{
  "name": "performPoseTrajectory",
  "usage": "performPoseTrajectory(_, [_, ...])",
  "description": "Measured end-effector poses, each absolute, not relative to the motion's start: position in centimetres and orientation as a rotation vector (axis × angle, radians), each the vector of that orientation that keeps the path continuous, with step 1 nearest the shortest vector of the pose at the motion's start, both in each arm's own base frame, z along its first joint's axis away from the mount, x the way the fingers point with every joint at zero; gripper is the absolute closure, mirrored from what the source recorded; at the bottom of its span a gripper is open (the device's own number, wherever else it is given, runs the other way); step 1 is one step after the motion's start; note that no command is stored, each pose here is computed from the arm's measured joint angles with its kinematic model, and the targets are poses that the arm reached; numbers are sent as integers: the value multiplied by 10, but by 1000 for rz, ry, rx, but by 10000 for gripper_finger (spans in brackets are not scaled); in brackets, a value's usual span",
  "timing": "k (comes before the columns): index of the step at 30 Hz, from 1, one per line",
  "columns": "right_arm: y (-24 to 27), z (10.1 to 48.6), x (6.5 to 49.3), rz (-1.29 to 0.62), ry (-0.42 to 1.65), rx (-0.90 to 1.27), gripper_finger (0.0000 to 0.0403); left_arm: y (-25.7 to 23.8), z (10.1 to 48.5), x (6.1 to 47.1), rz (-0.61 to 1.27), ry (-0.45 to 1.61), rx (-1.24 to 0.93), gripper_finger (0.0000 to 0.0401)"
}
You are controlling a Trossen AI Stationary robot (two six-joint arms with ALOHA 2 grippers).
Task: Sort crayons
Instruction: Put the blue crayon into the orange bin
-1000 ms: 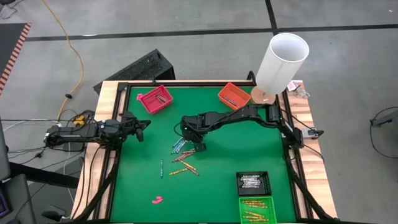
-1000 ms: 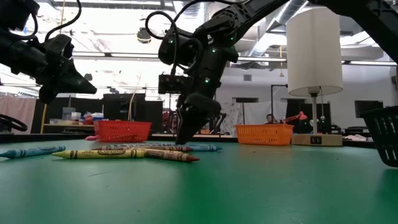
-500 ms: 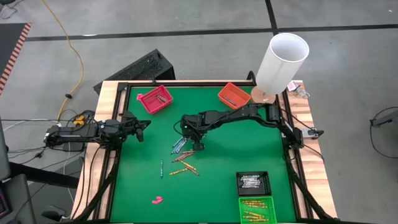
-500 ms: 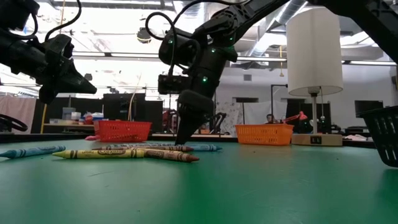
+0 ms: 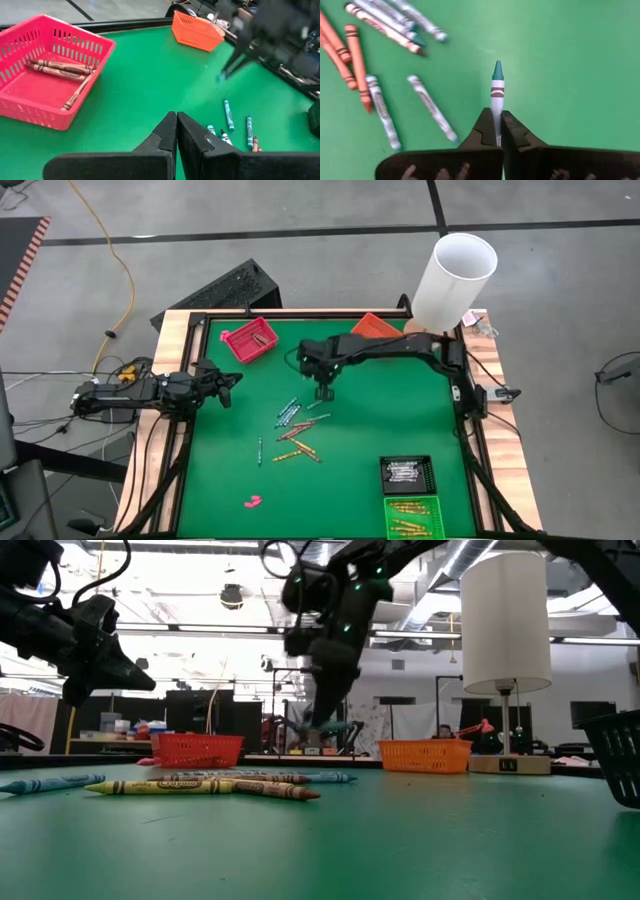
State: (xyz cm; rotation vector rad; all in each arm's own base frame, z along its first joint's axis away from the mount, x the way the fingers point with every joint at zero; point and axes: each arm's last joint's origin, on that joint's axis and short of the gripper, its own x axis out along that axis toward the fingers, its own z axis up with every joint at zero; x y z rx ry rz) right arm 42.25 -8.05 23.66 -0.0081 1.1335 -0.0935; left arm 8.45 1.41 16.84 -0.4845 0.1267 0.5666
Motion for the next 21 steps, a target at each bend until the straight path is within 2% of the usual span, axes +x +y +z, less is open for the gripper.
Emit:
performPoseTrajectory(7, [-123,272,384,-264,1162,113,401,14,168,84,571,122,-495,401])
performPoseTrajectory(15, [-166,270,340,-639,1390,175,401,14,168,84,565,124,-499,401])
performPoseTrajectory(21, [-186,270,329,-787,1393,210,401,14,168,84,565,125,-495,401])
